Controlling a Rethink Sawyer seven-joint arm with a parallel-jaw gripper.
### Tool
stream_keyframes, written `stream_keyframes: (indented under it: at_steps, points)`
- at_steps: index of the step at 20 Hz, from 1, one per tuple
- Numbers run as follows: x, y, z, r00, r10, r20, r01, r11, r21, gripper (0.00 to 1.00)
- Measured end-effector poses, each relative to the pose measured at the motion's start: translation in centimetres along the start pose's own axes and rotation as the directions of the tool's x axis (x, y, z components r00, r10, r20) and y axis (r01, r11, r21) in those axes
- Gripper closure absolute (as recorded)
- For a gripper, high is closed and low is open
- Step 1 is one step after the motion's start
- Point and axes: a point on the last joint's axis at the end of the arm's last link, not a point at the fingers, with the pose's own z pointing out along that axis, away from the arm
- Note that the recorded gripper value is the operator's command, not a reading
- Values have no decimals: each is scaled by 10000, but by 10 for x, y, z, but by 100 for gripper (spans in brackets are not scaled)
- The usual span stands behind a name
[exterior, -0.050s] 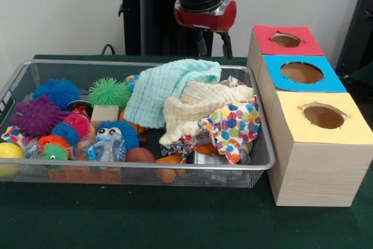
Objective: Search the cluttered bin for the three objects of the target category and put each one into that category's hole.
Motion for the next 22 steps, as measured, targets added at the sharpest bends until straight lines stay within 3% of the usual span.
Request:
stream_keyframes:
  at_steps: [6,15,22]
  points:
    - [-6,-31,1,9997,-213,111,204,9968,768,0]
    - [-30,-81,1,9965,-659,506,543,9773,2046,0]
    - [-56,-104,8,9951,-708,684,525,9695,2392,0]
